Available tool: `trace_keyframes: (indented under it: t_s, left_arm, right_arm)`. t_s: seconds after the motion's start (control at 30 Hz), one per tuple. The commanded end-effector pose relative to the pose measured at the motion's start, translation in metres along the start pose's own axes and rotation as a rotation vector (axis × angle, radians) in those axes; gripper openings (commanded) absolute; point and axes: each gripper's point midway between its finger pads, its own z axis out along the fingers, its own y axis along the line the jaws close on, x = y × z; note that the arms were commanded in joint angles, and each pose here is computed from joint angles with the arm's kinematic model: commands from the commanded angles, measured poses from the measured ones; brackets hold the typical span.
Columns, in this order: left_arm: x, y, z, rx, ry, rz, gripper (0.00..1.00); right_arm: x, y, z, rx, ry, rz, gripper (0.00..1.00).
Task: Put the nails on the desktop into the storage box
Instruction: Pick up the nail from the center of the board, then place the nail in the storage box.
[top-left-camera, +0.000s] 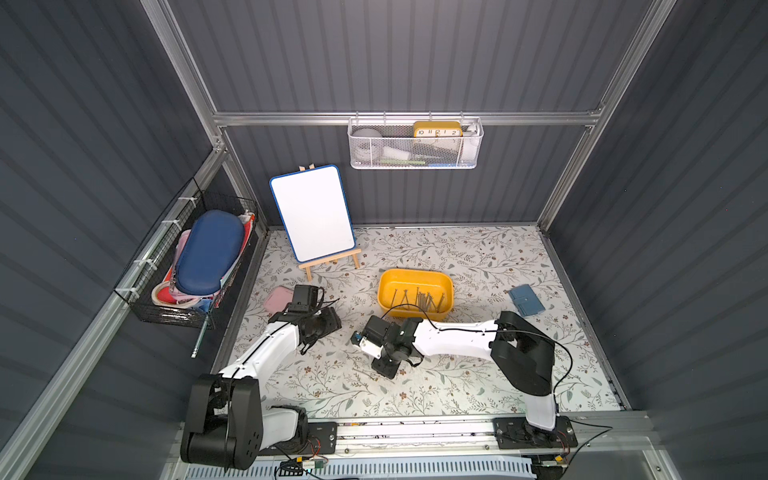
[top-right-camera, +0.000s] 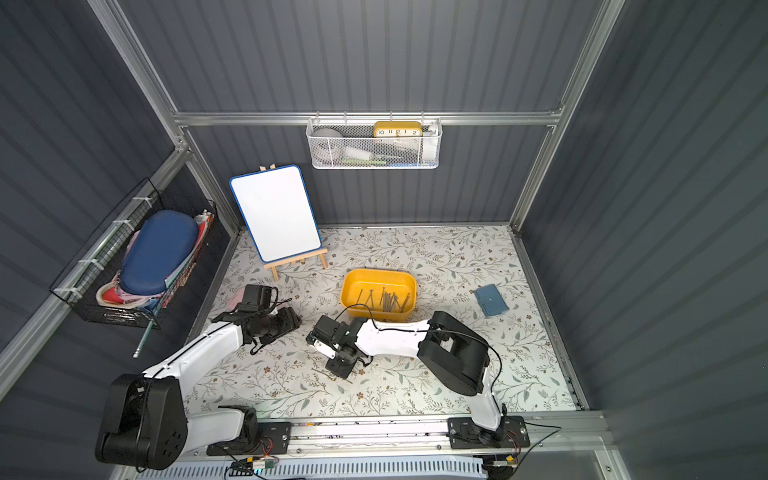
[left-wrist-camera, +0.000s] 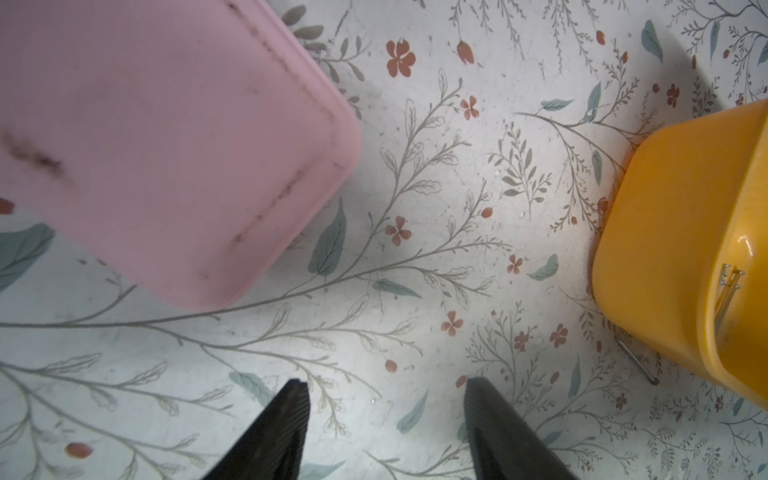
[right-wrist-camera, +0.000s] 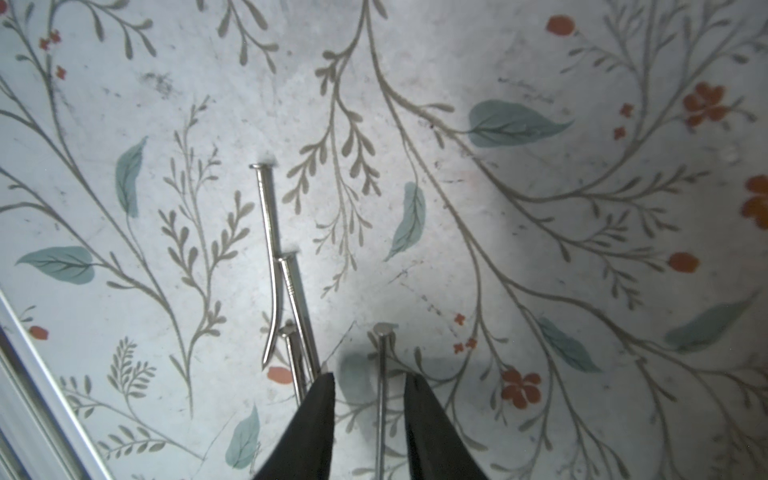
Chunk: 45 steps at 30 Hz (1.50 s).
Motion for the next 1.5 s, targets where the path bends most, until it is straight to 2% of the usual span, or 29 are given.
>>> trace_keyframes:
  t_s: [0.0, 0.07, 0.17, 0.37, 0.57, 0.67, 0.77, 0.87, 0.93, 1.03, 1.1, 1.13, 1.27, 1.47]
  left_arm:
    - [0.002, -0.002, -0.002, 0.016, -0.004, 0.005, 0.65]
    - [0.001, -0.003, -0.002, 0.018, -0.005, 0.006, 0.65]
    - [0.001, -0.002, -0.002, 0.015, -0.007, 0.006, 0.65]
    - [0.001, -0.002, -0.002, 0.014, -0.007, 0.011, 0.65]
    - [0.001, -0.002, -0.001, 0.012, -0.005, 0.012, 0.65]
    - [0.001, -0.002, -0.001, 0.013, -0.005, 0.012, 0.64]
    - [0.002, -0.002, -0.001, 0.011, -0.003, 0.012, 0.64]
    - [0.001, -0.002, -0.001, 0.013, -0.003, 0.012, 0.64]
    - [0.002, -0.003, -0.001, 0.016, -0.002, 0.015, 0.64]
    - [0.002, -0.003, -0.001, 0.018, -0.003, 0.014, 0.64]
    - [0.002, -0.003, -0.001, 0.018, -0.002, 0.016, 0.64]
    - [0.002, -0.003, -0.001, 0.019, -0.001, 0.016, 0.64]
    - [0.002, -0.003, 0.0, 0.021, 0.001, 0.018, 0.64]
    - [0.003, -0.003, 0.001, 0.02, 0.004, 0.019, 0.64]
  right_arm:
    - [0.001, 0.0, 0.01, 0.007, 0.03, -0.011, 0.31]
    - [0.001, 0.0, 0.014, 0.005, 0.043, -0.011, 0.26]
    - [0.006, -0.001, 0.023, 0.008, 0.078, -0.011, 0.13]
    - [0.018, -0.004, 0.033, 0.023, 0.12, -0.004, 0.0]
    - [-0.002, -0.022, 0.019, 0.092, 0.051, 0.018, 0.0]
    - [-0.028, -0.037, -0.007, 0.095, -0.038, 0.083, 0.0]
    - [-0.055, -0.054, -0.048, 0.098, -0.147, 0.151, 0.0]
    - [-0.073, -0.075, -0.091, 0.098, -0.233, 0.247, 0.0]
    - [-0.077, -0.1, -0.116, 0.113, -0.278, 0.357, 0.0]
    - [-0.067, -0.15, -0.142, 0.149, -0.332, 0.574, 0.0]
    - [-0.047, -0.19, -0.149, 0.214, -0.341, 0.729, 0.0]
    - [-0.037, -0.208, -0.15, 0.22, -0.344, 0.814, 0.0]
    - [-0.007, -0.252, -0.136, 0.214, -0.39, 1.017, 0.0]
    - [0.019, -0.282, -0.1, 0.242, -0.357, 1.146, 0.0]
